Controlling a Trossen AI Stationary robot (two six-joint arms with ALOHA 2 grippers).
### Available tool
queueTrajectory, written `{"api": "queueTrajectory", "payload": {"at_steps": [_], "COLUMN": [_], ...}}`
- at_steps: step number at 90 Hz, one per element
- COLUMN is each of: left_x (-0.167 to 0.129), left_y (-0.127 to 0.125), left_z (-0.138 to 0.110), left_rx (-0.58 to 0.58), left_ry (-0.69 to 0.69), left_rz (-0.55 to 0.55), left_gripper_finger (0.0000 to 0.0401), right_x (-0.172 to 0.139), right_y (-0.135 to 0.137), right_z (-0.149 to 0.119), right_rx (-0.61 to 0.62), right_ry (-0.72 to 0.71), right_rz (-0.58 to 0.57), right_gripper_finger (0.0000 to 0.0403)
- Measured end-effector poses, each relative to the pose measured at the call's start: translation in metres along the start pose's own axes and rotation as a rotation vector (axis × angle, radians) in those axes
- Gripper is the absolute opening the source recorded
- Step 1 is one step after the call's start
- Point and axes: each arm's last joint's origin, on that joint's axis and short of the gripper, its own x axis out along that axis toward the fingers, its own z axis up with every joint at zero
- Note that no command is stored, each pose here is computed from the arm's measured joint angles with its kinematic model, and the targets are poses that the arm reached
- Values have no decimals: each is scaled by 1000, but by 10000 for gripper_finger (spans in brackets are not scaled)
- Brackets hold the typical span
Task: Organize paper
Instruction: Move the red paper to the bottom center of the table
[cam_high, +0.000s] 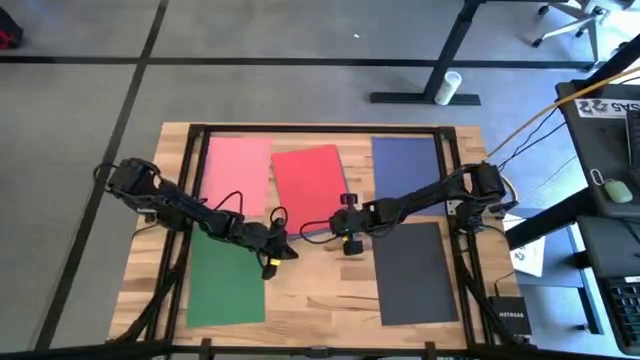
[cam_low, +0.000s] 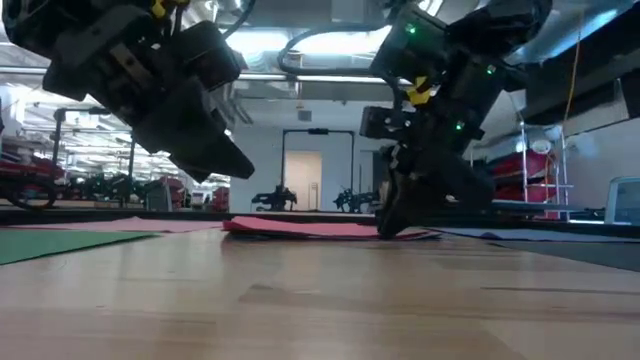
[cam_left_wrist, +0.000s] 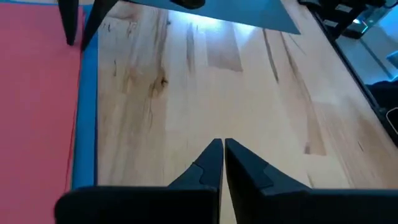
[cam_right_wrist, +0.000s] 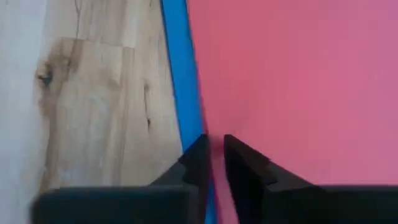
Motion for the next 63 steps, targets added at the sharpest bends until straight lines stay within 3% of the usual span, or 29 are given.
{"api": "queueTrajectory", "payload": {"at_steps": [36,63], "left_x": [0,-4], "left_y": [-1,-17], "left_z": [0,6], "left_rx": [-13,7], "left_ry": [-1,-80], "left_rz": [-4,-76], "left_gripper_finger": [0,0], "right_x": [-9,-40], "right_y": [2,33], "right_z": [5,31], "right_rx": [12,-43], "right_ry": [1,32], "right_rz": [35,129], "right_gripper_finger": [0,0]}}
